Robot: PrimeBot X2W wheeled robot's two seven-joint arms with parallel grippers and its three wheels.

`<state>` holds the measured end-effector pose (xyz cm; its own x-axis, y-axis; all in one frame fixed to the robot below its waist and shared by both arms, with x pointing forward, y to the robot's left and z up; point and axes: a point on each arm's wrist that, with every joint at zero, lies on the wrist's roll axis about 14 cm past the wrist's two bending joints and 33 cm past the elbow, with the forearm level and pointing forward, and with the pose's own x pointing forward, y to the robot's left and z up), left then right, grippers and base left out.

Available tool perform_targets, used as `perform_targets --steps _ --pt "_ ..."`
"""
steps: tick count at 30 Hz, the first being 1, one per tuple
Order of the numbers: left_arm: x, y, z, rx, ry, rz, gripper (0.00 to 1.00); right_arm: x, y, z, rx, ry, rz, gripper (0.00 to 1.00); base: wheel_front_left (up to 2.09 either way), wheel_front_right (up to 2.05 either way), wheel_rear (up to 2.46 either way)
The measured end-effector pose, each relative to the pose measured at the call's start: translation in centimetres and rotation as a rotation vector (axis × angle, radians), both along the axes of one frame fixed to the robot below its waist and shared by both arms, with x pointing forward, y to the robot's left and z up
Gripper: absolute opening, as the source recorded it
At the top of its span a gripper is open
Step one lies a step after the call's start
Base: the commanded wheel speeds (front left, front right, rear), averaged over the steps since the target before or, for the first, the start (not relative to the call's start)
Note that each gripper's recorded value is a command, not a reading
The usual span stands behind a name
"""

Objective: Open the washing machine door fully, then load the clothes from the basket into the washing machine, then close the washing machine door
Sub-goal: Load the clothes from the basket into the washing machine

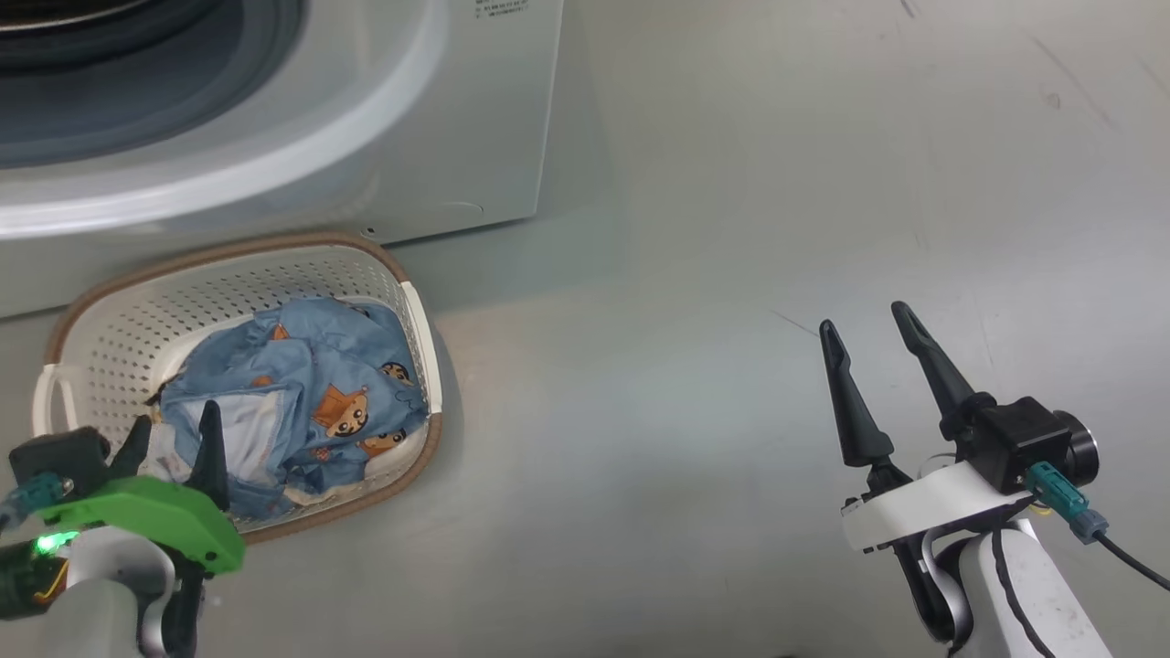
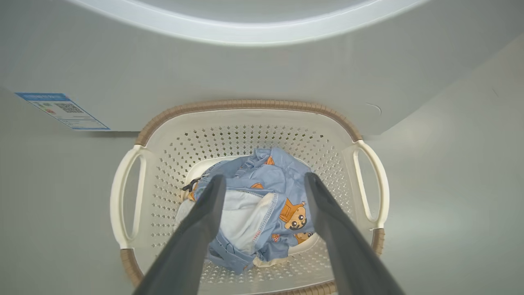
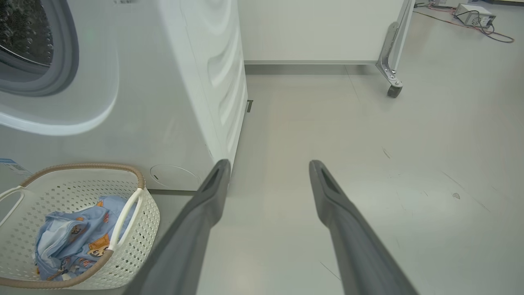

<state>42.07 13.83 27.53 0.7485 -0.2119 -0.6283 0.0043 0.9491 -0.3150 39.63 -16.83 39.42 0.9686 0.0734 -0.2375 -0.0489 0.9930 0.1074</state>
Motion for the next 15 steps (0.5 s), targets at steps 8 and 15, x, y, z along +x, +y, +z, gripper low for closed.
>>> perform_targets --steps 8,15 --pt "2.1 -1.9 -4.0 -0.042 0.116 -0.052 1.00 1.7 -0.9 -2.0 -0.035 0.031 -0.015 1.00 0.00 0.00 0.00" --pt "4.4 -1.6 -7.3 -0.056 0.188 -0.049 1.00 3.4 -1.4 -3.9 -0.079 0.049 -0.008 1.00 0.00 0.00 0.00"
